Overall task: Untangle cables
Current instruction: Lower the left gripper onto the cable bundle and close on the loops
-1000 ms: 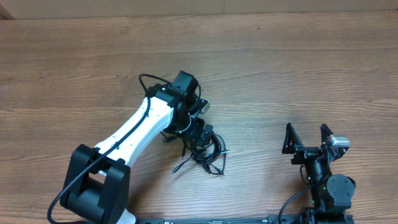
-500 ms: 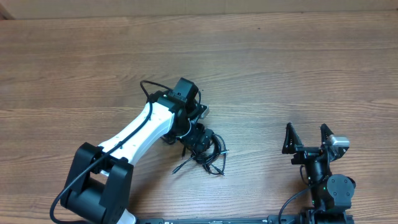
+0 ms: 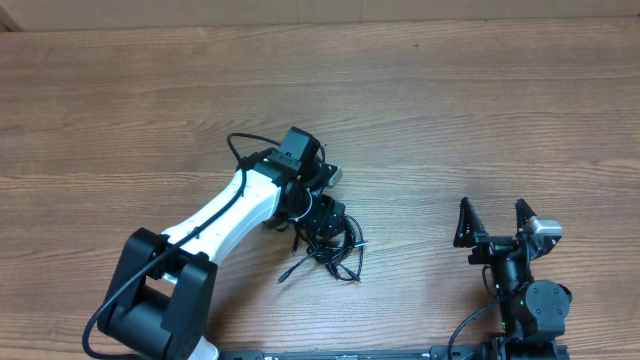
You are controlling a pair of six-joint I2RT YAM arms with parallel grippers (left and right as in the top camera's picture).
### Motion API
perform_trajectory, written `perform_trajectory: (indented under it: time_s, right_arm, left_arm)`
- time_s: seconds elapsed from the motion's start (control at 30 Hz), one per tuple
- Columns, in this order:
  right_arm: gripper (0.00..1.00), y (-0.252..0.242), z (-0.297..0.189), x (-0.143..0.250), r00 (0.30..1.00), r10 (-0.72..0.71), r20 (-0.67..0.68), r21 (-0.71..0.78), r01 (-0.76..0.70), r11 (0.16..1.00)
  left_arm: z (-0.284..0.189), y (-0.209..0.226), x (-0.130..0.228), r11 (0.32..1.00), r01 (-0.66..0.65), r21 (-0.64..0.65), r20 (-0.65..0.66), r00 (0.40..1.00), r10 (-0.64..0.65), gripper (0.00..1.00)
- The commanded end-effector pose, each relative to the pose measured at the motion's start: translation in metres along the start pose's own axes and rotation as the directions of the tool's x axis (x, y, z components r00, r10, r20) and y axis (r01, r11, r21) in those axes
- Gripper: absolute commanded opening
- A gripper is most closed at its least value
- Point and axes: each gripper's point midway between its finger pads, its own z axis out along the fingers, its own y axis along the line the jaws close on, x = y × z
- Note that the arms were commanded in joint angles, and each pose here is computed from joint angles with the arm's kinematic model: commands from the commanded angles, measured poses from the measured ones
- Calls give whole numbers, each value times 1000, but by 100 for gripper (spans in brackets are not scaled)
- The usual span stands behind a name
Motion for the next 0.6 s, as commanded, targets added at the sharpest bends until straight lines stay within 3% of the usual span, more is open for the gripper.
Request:
perform_trajectory:
  time_s: [0.0,0.57]
  right_arm:
    - [100,-4,1,2,1000,-3,0,17,3,1000]
    - [100,-4,1,2,1000,-3,0,17,3,1000]
  left_arm:
    - [6,-5,6,1000,22,20,-24,999,-22,82]
    - [6,6,19,996,72,-48,-68,995,-75,76]
